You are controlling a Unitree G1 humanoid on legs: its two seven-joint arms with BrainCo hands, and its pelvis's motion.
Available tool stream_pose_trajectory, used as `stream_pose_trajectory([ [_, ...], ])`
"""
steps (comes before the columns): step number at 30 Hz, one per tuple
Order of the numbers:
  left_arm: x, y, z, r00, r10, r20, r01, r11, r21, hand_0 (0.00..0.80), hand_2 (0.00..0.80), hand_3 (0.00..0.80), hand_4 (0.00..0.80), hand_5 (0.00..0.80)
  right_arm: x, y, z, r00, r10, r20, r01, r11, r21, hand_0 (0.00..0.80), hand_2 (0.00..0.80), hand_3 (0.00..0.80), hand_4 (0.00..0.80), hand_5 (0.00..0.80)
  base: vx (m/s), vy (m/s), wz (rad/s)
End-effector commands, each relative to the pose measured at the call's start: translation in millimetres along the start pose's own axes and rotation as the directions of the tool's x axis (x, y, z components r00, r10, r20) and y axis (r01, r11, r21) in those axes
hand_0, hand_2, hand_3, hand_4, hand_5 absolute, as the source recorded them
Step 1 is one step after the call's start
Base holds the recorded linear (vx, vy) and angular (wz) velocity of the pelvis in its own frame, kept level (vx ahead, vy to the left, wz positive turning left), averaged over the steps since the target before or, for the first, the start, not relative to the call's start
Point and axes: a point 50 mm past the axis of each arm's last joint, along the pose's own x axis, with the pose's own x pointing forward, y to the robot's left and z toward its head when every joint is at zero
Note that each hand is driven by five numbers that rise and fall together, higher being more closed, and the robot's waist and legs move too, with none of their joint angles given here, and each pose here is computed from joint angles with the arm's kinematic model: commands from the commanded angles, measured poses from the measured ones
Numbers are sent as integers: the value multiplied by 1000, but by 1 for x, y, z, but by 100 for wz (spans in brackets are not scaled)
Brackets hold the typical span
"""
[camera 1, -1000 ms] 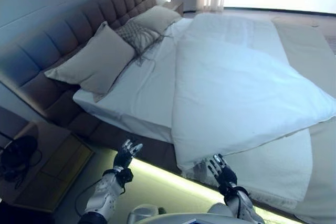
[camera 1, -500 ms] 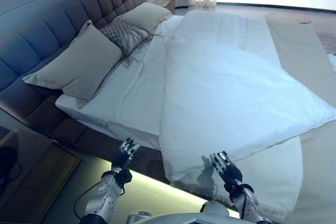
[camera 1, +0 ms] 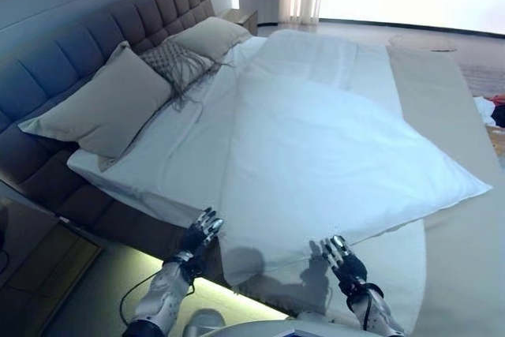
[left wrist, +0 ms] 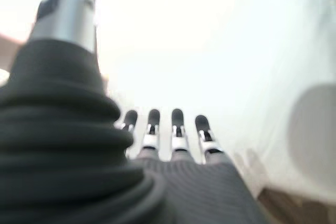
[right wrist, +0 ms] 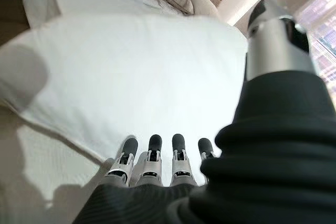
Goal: Make the bed neatly
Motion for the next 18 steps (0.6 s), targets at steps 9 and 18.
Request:
stream_pose_trajectory([
  [9, -1, -2, 23, 990, -38, 135, 38, 999, -3, 0, 0, 0, 0, 0, 4, 25, 14, 995, 44, 92, -47, 998, 29, 0, 0, 0, 0, 0, 220, 153, -12],
  [18, -5, 9, 31, 989, -62, 135, 61, 998, 16, 0, 0, 0, 0, 0, 2, 24, 15, 993, 51, 108, -53, 998, 23, 0, 0, 0, 0, 0, 183, 210, -31],
])
